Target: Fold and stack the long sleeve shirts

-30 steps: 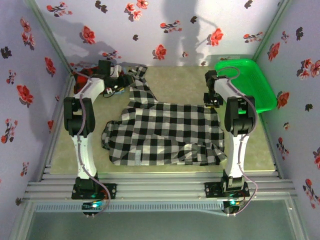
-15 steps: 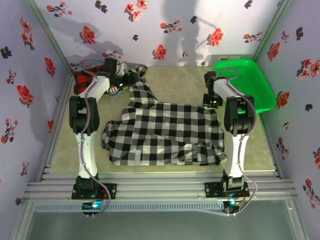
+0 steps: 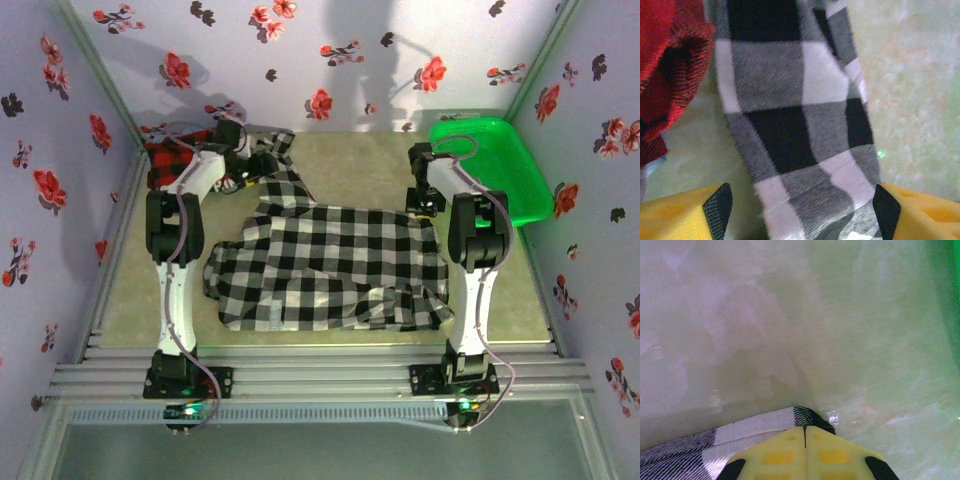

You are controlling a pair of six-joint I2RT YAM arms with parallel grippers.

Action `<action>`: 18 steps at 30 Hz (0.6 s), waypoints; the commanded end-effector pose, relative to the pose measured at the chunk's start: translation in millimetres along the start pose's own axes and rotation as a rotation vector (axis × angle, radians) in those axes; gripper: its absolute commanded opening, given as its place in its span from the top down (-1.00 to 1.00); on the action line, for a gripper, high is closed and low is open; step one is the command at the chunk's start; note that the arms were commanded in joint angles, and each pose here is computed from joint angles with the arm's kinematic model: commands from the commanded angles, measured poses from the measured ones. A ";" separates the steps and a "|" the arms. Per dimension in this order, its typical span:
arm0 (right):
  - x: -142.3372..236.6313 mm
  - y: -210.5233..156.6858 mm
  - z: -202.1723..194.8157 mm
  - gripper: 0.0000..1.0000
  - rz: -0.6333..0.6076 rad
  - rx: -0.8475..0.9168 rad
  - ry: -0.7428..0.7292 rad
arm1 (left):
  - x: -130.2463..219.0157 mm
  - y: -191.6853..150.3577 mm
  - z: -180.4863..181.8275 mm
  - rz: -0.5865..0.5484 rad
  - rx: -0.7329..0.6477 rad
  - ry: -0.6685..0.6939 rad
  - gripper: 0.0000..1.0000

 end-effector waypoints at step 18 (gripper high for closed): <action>23.5 11.1 2.3 1.00 -0.030 0.035 0.015 | -15.6 16.7 -4.6 -0.002 0.113 -0.059 -0.37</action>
Point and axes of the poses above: each hand's point on the last joint's axis, 136 mm out from that joint toward the fingers, its own x axis back along the fingers, its own z axis along the line the jaws close on, y = z × x, the point moved 4 cm from there along x, back along the fingers, and after that the axes turned 15 degrees about -x, right-handed, at the moved point
